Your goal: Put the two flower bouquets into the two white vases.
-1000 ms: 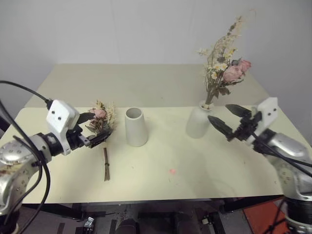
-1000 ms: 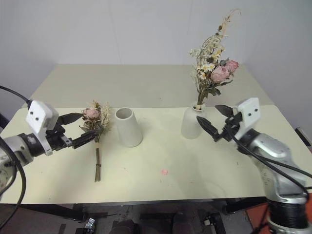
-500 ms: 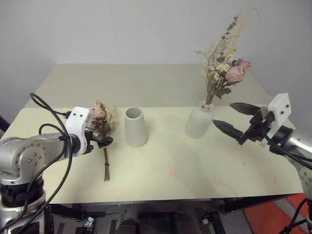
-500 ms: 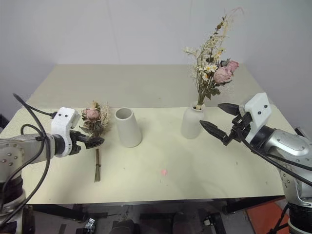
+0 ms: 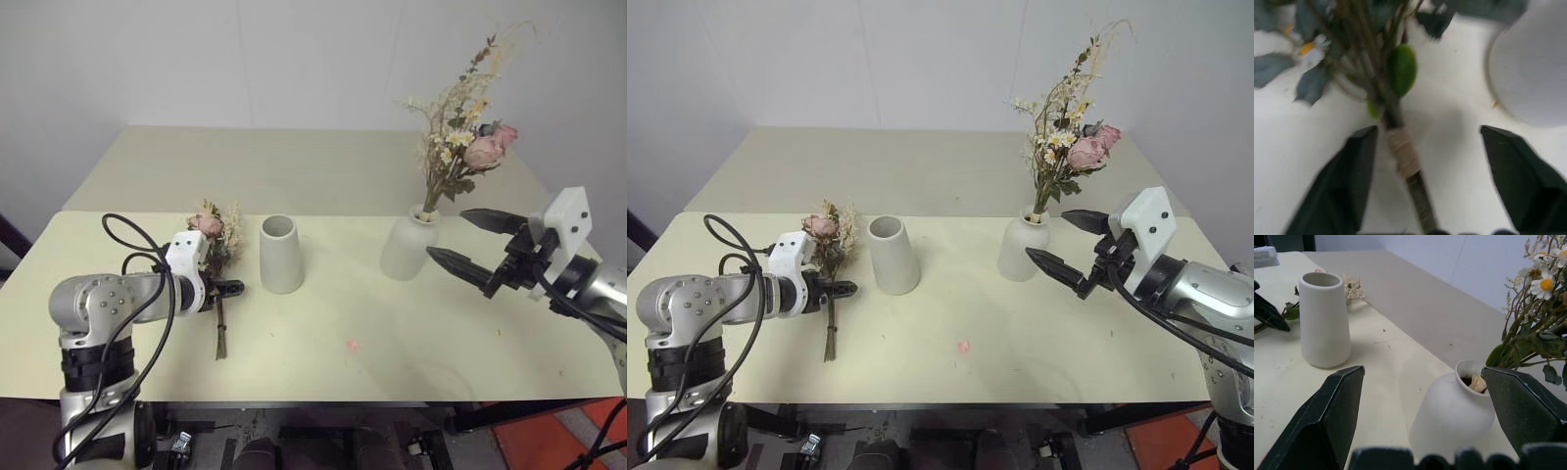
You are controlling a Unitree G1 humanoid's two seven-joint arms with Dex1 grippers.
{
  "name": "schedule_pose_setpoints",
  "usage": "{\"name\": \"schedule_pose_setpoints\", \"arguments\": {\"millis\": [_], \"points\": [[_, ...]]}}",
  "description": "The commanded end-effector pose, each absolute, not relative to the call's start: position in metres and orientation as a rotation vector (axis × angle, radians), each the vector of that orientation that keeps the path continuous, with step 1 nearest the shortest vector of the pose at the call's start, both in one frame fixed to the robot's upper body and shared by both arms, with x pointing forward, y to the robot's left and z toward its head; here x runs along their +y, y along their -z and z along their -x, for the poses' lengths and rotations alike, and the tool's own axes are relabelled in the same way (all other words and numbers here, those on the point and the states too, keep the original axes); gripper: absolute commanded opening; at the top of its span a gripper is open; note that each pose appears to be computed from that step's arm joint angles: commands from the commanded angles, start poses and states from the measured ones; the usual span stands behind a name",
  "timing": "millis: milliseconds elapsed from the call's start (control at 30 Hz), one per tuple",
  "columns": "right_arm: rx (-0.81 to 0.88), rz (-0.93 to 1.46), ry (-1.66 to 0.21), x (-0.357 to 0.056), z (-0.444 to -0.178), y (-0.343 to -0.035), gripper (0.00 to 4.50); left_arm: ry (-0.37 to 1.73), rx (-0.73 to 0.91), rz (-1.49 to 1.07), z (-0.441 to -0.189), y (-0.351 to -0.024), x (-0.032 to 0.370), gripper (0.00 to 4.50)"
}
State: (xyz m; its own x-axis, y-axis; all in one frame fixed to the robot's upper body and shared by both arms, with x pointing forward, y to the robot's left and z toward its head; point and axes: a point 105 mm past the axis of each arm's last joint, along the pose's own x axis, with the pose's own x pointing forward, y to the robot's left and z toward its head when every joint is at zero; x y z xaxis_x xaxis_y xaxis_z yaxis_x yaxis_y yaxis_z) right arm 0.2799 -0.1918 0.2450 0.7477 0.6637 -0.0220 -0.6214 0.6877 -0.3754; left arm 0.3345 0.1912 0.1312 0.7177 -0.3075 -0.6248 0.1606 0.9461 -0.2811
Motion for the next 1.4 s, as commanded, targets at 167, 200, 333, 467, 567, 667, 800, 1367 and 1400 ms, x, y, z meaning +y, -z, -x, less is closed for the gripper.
{"name": "schedule_pose_setpoints", "arguments": {"millis": [167,200,333,467,567,667,800,1367,1400], "points": [[-0.172,0.399,-0.688,-0.193,-0.275,-0.257,4.5,0.245,0.731,0.309,-0.343,-0.132,0.191,0.9],[-0.172,0.398,-0.685,-0.193,-0.275,-0.257,4.5,0.234,0.732,0.299,-0.344,-0.132,0.192,0.56],[-0.171,0.397,-0.683,-0.194,-0.274,-0.256,4.5,0.187,0.698,0.273,-0.347,-0.139,0.195,0.1],[-0.164,0.403,-0.677,-0.195,-0.275,-0.253,4.5,0.112,0.548,0.315,-0.361,-0.169,0.202,0.1],[-0.159,0.406,-0.674,-0.195,-0.277,-0.251,4.5,-0.01,0.31,0.325,-0.373,-0.201,0.217,0.1],[-0.172,0.408,-0.663,-0.195,-0.278,-0.25,4.5,-0.027,-0.094,0.311,-0.372,-0.257,0.222,0.1],[-0.19,0.408,-0.633,-0.197,-0.281,-0.252,4.5,0.084,-0.446,0.319,-0.36,-0.305,0.215,0.1],[-0.176,0.381,-0.609,-0.203,-0.26,-0.246,4.5,0.805,-0.57,0.433,-0.351,-0.324,0.132,0.1],[-0.174,0.382,-0.606,-0.204,-0.259,-0.245,4.5,0.813,-0.563,0.421,-0.352,-0.323,0.13,0.1]]}}
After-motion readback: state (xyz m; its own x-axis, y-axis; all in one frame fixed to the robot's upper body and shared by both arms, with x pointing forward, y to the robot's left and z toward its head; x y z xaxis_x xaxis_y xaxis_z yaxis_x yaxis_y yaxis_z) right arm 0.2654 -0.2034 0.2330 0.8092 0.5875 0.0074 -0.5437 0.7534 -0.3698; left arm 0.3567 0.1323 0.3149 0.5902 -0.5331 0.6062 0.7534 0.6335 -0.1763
